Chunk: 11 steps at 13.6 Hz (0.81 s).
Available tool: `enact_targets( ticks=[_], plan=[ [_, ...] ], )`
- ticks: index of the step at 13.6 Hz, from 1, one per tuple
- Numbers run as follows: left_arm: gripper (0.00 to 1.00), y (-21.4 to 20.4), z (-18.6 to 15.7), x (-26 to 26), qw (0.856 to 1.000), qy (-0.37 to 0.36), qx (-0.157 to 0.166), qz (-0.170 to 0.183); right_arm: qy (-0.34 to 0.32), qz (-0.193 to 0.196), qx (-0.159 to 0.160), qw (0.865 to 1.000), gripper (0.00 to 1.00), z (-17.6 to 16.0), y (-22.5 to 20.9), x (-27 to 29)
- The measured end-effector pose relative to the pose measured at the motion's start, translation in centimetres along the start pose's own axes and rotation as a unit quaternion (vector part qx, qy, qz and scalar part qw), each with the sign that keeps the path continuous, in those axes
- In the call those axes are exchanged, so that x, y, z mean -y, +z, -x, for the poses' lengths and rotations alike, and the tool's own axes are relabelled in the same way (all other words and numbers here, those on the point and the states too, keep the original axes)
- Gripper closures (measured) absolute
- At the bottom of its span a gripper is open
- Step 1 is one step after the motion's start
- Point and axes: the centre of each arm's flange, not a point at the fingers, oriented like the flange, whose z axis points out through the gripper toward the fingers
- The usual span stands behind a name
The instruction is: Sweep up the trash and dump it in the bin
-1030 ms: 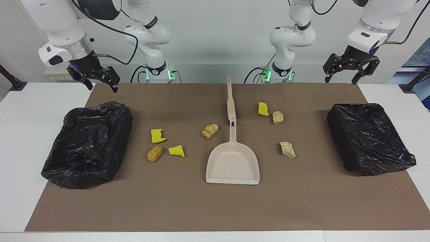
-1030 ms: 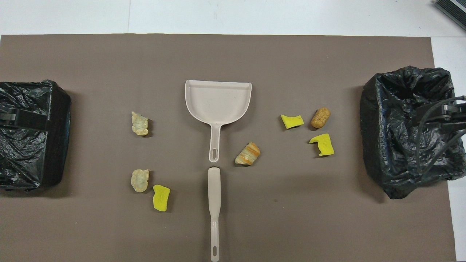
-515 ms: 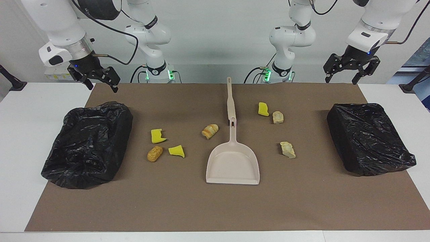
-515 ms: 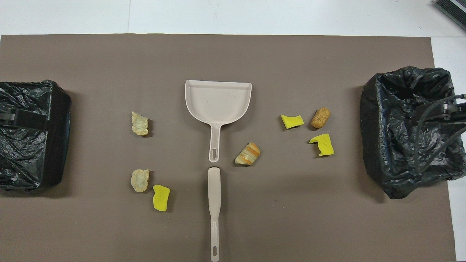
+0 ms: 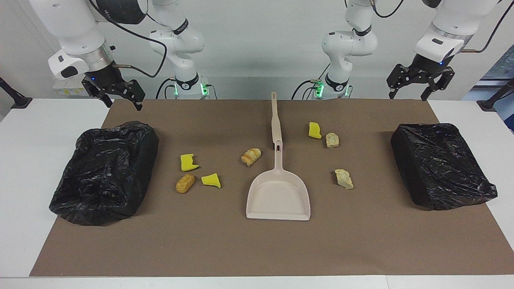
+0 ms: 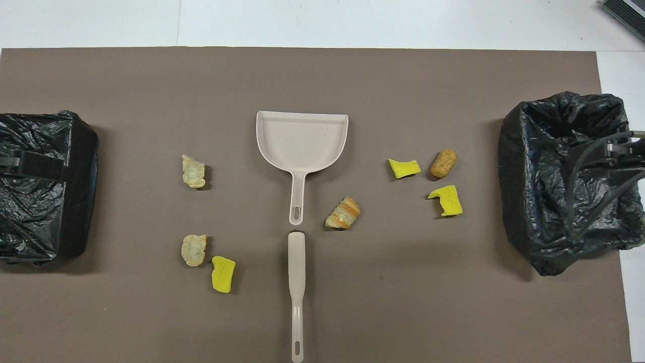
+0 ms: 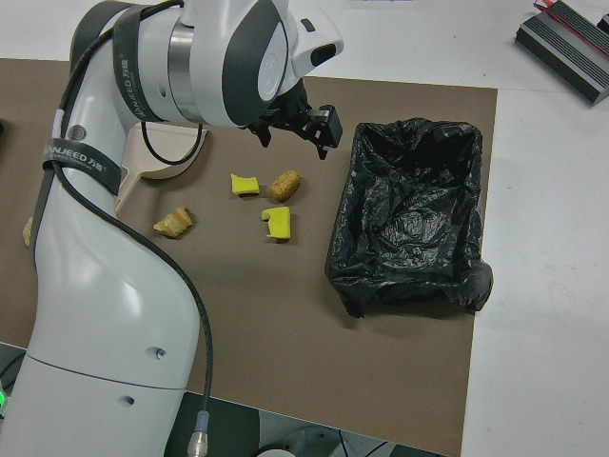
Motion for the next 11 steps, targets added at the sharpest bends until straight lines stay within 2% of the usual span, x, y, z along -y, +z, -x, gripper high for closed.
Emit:
enact_targets(
  ticks=[6, 11],
  plan=[
    [0.0, 0.0, 0.0, 0.0, 1.0, 0.0, 0.0, 0.0, -0.03, 0.002, 0.004, 1.0, 0.0, -2.3, 3.3, 3.7],
    [0.0, 0.0, -0.1, -0.6, 1.0, 0.006, -0.001, 0.001, -0.044, 0.003, 0.005, 0.999, 0.0, -3.9, 7.6, 11.2]
  ],
)
